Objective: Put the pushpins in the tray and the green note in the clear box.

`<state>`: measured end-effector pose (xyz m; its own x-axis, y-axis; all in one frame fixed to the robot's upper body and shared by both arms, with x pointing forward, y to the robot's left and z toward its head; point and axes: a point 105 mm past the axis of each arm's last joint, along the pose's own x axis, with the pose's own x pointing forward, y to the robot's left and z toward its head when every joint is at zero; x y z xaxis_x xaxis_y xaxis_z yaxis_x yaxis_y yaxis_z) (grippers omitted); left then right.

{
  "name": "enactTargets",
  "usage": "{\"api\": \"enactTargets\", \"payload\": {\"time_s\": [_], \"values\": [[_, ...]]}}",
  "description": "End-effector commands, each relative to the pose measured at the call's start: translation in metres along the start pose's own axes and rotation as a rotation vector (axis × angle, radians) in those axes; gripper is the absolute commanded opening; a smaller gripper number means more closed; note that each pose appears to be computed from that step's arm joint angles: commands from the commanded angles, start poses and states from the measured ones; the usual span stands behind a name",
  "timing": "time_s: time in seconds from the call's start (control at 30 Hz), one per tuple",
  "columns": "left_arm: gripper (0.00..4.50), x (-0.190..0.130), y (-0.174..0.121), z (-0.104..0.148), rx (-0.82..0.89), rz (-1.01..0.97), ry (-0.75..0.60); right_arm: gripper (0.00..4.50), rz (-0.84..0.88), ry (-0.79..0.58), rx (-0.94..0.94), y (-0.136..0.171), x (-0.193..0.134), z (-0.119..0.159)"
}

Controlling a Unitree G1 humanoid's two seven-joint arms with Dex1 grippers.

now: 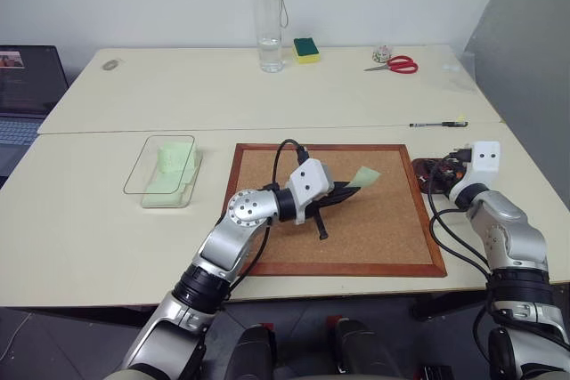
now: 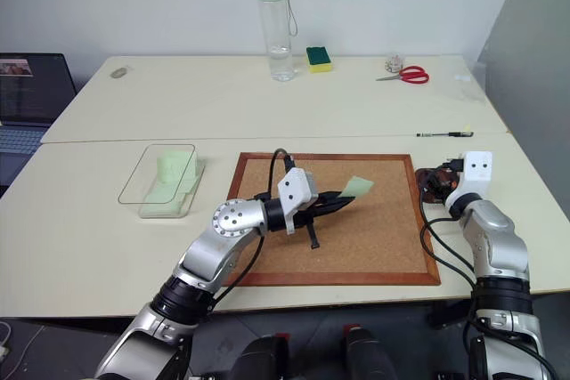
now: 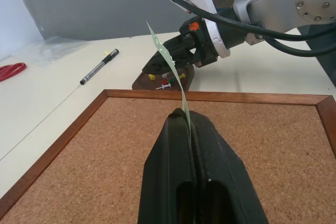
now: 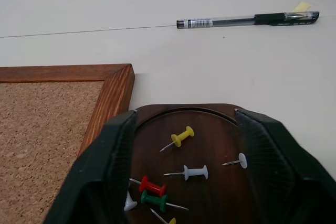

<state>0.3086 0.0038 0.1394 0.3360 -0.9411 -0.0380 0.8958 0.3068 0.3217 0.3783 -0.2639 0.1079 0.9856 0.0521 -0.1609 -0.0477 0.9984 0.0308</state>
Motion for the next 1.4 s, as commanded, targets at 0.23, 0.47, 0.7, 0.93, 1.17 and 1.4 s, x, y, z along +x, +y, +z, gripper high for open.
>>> {"api": "enactTargets", "payload": {"time_s": [0.23, 0.47, 0.7, 0.93, 1.17, 1.4], "values": [[0.0, -0.004, 0.009, 0.012, 0.03, 0.053, -0.03, 4.49, 0.207, -0.151, -0.223, 0.038, -0.028, 0.035], [0.0, -0.02, 0.039, 0.012, -0.007, 0.26, -0.022, 4.49, 0.525, -0.244, -0.241, 0.102, -0.065, 0.047], [0.0, -0.085, 0.099, 0.015, -0.047, 0.769, -0.011, 4.49, 0.747, -0.316, -0.203, 0.153, -0.091, 0.061], [0.0, -0.184, 0.124, 0.018, 0.054, 1.382, 0.104, 4.49, 0.835, -0.34, -0.154, 0.176, -0.097, 0.073], [0.0, -0.214, 0.108, -0.005, -0.036, 1.564, 0.211, 4.49, 0.858, -0.323, -0.135, 0.183, -0.088, 0.068], [1.63, -0.22, 0.107, -0.011, -0.077, 1.589, 0.212, 4.5, 0.861, -0.317, -0.133, 0.183, -0.083, 0.066]]}}
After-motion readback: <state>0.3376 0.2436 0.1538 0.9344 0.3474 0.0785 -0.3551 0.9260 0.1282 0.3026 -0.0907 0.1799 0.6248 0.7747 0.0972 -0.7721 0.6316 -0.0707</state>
